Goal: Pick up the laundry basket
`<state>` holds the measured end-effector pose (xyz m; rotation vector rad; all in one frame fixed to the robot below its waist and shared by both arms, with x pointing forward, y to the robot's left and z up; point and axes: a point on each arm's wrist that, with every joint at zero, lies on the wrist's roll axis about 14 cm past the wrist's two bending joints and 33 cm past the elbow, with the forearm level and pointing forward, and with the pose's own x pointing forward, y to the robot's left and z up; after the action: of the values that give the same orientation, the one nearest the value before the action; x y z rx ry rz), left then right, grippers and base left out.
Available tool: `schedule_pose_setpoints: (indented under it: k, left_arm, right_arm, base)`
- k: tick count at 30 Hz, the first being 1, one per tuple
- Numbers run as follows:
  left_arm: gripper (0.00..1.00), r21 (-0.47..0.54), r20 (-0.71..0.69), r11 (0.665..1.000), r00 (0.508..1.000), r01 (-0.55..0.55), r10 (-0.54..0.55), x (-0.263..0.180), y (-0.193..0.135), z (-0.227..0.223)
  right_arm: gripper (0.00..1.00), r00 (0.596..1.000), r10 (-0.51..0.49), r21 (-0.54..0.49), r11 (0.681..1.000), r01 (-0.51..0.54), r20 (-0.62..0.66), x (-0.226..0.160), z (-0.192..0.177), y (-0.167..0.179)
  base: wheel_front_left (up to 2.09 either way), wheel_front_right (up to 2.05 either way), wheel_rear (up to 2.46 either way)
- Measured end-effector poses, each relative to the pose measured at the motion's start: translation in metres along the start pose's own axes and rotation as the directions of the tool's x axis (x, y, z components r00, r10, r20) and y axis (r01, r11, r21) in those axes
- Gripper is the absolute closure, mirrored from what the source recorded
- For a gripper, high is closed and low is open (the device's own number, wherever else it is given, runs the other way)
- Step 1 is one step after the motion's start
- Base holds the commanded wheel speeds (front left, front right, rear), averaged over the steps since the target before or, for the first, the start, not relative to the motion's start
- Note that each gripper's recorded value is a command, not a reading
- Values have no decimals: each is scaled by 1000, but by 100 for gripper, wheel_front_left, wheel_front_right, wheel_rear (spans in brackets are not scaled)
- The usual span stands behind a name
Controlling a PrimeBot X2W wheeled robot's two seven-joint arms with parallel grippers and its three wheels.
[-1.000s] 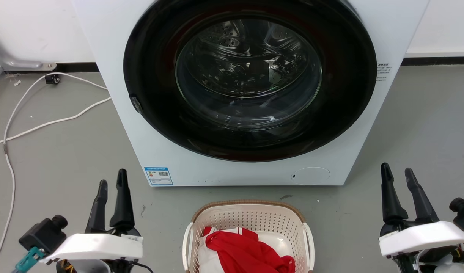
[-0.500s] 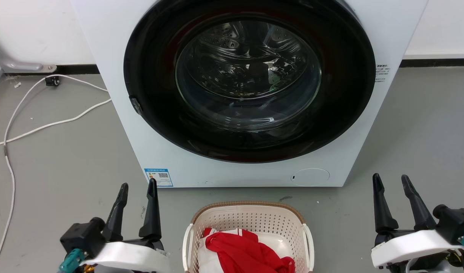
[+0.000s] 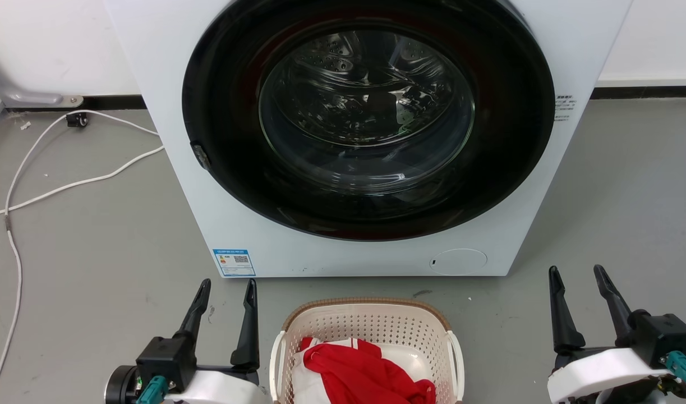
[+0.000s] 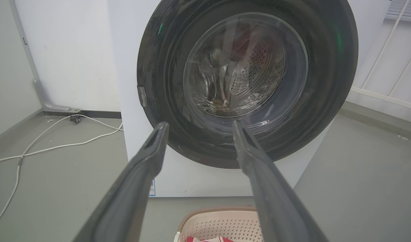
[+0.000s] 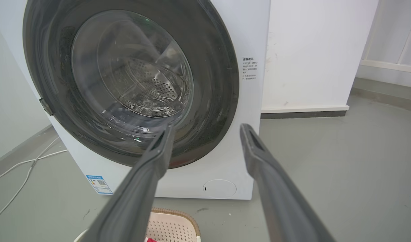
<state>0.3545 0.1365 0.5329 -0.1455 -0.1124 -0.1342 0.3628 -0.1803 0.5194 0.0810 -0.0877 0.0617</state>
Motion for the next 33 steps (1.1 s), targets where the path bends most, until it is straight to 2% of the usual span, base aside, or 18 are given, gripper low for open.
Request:
schedule_pose_setpoints:
  k: [8,20,33]
  left_arm:
    - [0,-40,24,999,1000,21,-20,0,-4,4]
    - [0,42,17,998,999,39,-39,-6,-7,-3]
    - [0,147,34,987,997,69,-75,-10,-14,-1]
  right_arm:
    - [0,1000,7,-34,999,-7,17,0,4,1]
    - [0,999,16,-53,998,-14,35,-2,6,3]
    - [0,998,52,-136,990,-45,47,-3,7,10]
  base:
    - [0,0,0]
    - [0,0,0]
    - [0,0,0]
